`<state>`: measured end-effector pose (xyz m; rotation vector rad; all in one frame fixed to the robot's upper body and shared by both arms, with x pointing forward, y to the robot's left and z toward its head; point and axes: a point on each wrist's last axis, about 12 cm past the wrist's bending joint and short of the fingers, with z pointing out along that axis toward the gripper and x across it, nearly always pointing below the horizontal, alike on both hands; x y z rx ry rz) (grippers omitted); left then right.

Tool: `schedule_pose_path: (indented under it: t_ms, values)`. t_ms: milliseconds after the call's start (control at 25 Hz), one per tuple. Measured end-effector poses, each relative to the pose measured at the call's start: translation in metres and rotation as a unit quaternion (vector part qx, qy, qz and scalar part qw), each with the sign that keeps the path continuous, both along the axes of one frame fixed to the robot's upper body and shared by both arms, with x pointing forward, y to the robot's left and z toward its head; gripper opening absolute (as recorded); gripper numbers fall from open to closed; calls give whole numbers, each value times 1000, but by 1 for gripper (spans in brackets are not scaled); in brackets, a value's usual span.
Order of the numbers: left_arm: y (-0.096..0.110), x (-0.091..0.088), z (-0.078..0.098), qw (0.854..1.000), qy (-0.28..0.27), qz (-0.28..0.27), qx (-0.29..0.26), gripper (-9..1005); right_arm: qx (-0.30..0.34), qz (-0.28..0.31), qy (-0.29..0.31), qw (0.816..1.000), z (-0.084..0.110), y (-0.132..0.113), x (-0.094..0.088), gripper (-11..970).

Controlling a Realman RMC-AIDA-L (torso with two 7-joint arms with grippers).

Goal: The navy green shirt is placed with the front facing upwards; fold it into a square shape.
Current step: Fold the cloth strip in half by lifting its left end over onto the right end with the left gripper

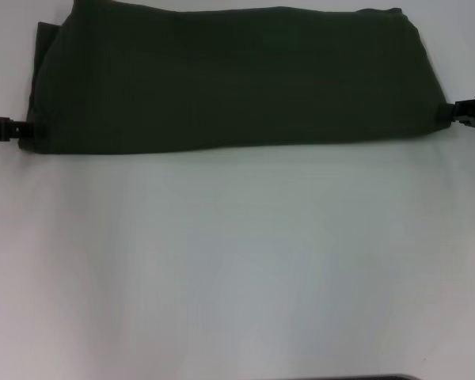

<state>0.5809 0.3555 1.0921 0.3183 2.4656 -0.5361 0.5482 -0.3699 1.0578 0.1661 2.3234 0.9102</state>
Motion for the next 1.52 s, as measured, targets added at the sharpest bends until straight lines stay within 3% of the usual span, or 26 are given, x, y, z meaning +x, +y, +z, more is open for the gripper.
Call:
schedule_pose_path:
  t_ms: [80,200,400,1080,1280,1520]
  values:
    - [-2,0,-1,1000,3,-4,0,486,-1,0,-1,1000,0,0,1,9]
    - [-6,0,-3,1000,6,-14,1,686,-1,0,-1,1000,1,-1,1,9]
    - [-15,1,-5,999,13,-30,1,750,-3,-1,-2,1000,1,-1,1,9]
    - [-17,3,-3,999,10,-36,5,745,-1,-4,2,1000,-2,-2,-2,10]
    - [-16,3,-4,999,11,-31,11,728,4,-6,-1,1000,-1,-2,-3,9]
    - [-16,2,-7,999,17,-31,22,393,6,-7,-2,1000,-1,-1,-3,9]
